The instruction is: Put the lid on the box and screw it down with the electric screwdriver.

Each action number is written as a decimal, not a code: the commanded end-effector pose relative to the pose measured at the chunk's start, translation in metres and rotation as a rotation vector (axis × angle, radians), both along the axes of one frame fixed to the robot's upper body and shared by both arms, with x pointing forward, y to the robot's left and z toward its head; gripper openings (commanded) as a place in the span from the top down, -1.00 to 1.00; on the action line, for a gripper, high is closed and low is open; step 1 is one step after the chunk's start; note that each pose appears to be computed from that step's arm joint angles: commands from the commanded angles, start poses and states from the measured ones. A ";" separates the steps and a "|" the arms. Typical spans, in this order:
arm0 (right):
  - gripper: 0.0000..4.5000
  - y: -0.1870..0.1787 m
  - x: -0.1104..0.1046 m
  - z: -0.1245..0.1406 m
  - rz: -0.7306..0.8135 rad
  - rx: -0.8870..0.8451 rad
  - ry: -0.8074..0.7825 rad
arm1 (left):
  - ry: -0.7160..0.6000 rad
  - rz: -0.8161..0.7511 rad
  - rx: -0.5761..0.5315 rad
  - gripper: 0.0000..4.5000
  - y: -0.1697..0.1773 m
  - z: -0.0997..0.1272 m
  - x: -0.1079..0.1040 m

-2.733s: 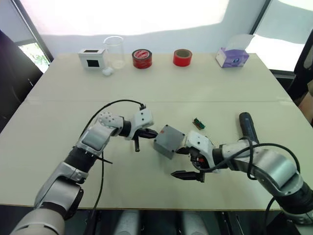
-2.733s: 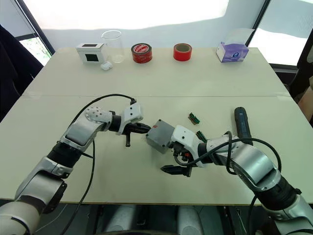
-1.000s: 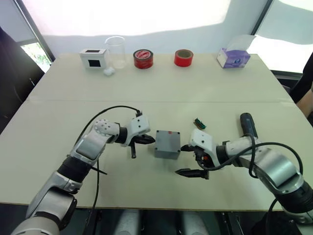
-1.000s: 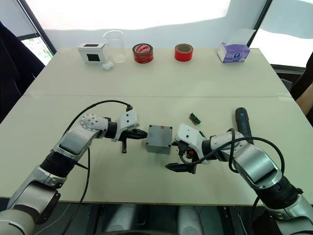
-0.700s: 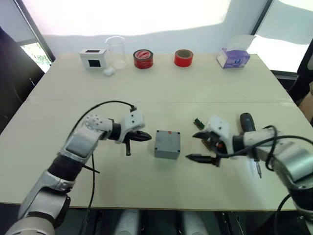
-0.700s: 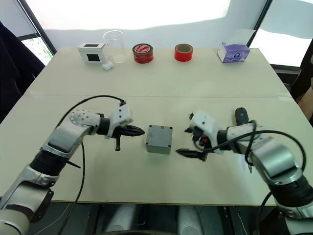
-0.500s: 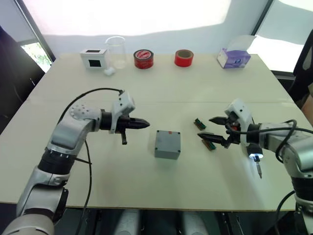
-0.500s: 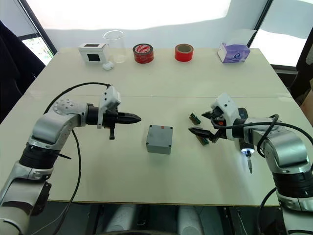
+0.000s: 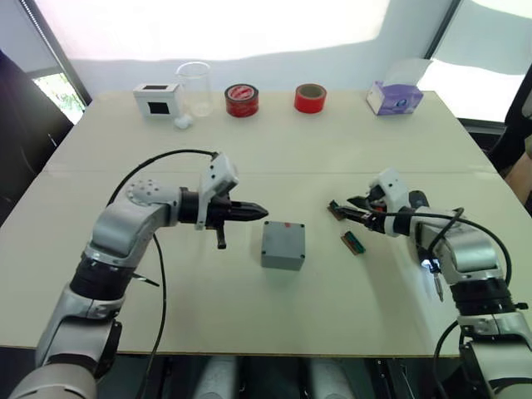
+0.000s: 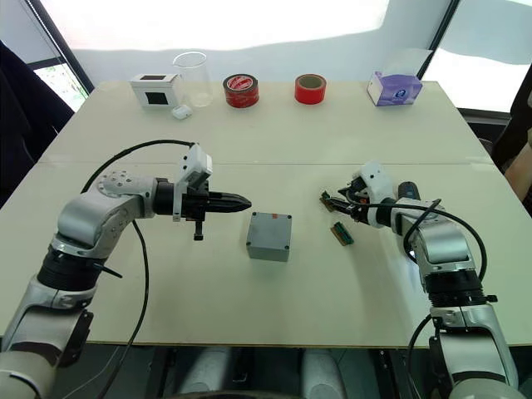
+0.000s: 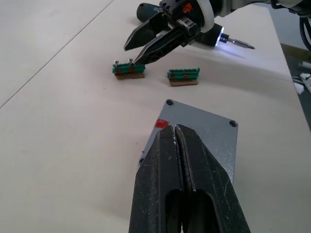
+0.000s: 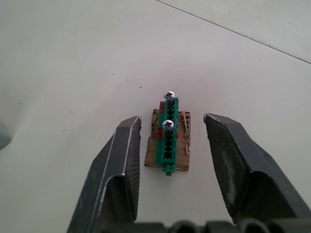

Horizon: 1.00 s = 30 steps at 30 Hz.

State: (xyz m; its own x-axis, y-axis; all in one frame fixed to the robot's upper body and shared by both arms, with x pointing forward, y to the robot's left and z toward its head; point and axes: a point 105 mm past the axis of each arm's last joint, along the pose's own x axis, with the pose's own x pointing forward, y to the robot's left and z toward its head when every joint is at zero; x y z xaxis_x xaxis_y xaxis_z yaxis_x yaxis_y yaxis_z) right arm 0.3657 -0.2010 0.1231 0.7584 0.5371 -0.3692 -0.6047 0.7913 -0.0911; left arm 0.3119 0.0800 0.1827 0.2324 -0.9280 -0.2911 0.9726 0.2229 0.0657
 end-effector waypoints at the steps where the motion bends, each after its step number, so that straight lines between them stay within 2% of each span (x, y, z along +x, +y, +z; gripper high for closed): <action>1: -0.03 0.002 0.005 0.013 0.009 -0.005 -0.054 | -0.036 -0.018 -0.006 1.00 -0.003 0.008 -0.005; 9: -0.03 0.002 0.006 0.012 0.007 -0.005 -0.054 | -0.031 -0.014 -0.004 1.00 -0.003 0.005 -0.005; 12: 0.33 0.005 0.008 0.008 0.006 -0.016 -0.054 | -0.031 -0.012 -0.003 1.00 -0.002 0.005 -0.004; 14: 0.70 0.006 0.008 0.007 0.007 -0.026 -0.054 | -0.031 -0.010 -0.002 1.00 -0.002 0.005 -0.003; 16: 0.96 0.006 0.008 0.007 0.008 -0.024 -0.054 | -0.032 -0.011 -0.002 1.00 -0.003 0.005 -0.003; 25: 0.96 0.003 0.007 0.015 0.000 -0.010 -0.073 | -0.033 -0.001 -0.001 1.00 -0.001 0.004 -0.002; 30: 0.96 0.003 0.004 0.038 0.001 0.037 -0.122 | -0.031 0.011 -0.004 1.00 0.001 0.004 0.001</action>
